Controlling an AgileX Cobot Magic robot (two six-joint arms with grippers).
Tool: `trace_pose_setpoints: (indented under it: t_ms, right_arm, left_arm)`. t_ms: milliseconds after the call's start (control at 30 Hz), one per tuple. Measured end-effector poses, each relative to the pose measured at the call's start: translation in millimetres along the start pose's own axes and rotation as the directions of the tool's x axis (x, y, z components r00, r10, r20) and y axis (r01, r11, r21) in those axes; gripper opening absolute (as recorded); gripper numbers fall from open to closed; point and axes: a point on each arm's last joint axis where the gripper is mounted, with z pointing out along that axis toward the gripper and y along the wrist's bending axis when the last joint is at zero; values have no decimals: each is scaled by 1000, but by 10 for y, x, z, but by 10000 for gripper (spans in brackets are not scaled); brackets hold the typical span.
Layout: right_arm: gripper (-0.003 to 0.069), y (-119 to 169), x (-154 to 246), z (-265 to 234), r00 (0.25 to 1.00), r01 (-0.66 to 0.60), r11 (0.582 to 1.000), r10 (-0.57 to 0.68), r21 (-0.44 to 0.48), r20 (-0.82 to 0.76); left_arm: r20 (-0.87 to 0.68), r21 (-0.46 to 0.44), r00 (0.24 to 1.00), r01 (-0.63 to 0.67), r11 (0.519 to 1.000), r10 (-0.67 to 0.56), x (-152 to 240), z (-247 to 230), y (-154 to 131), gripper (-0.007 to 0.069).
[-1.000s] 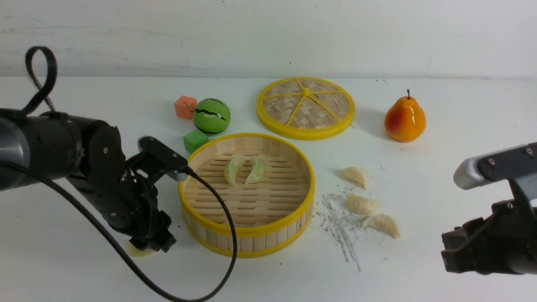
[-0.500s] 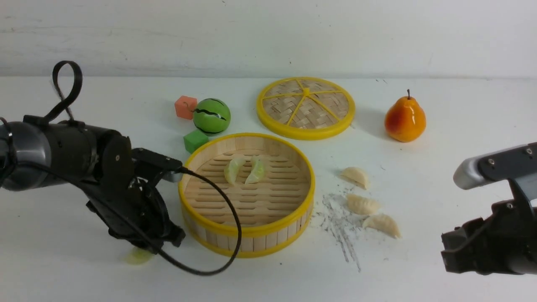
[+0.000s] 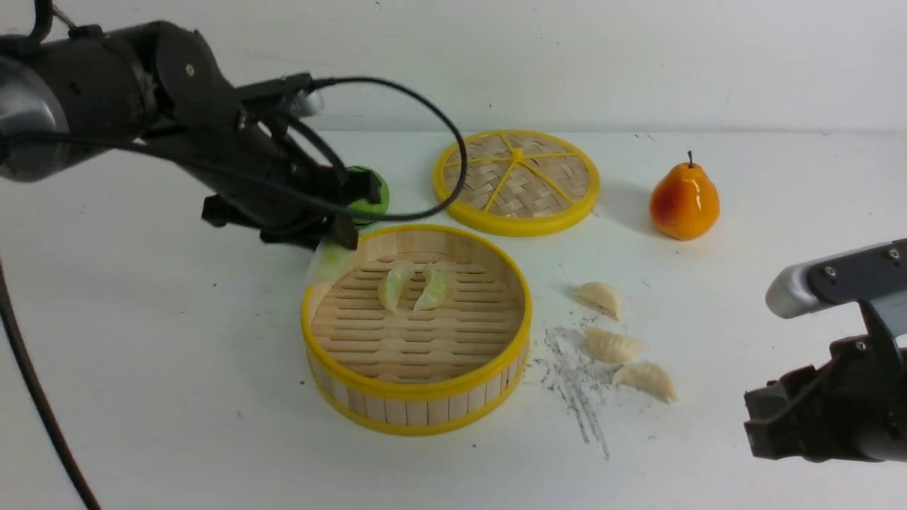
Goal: Put the dumplings into the steamer on the white table.
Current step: 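Place the dumpling into the bamboo steamer basket with the left gripper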
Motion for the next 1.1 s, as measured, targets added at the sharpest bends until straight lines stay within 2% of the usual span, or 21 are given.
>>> trace_pose_setpoints:
  t_ms: [167, 300, 433, 600, 800, 900, 1100]
  right_arm:
    - [181, 0, 0, 0, 1000, 0, 1000, 0, 0, 0]
    - [181, 0, -4, 0, 1000, 1, 1000, -1, 0, 4]
    - [182, -3, -4, 28, 1000, 2, 1000, -2, 2, -1]
    - [185, -8, 16, 108, 999, 1, 1000, -1, 6, -33]
    - [190, -10, 20, 128, 999, 1, 1000, -1, 7, -41]
    - [190, -10, 20, 128, 999, 1, 1000, -1, 7, -41]
    - [192, -9, 20, 128, 999, -2, 1000, 2, 5, -41]
  left_arm:
    - [-47, 103, 993, 117, 988, -113, -117, 331, -146, 168]
    - [-62, 161, 994, 101, 982, -92, -74, 637, -457, 168]
    - [-50, 172, 997, 71, 983, -63, 24, 906, -695, 168]
    - [-31, 144, 997, 74, 987, -71, 92, 1155, -687, 168]
    - [-14, 135, 996, 90, 987, -89, 87, 1214, -659, 169]
    - [-20, 132, 996, 92, 987, -90, 98, 1238, -651, 209]
    - [-44, 120, 995, 96, 988, -92, 145, 1329, -619, 363]
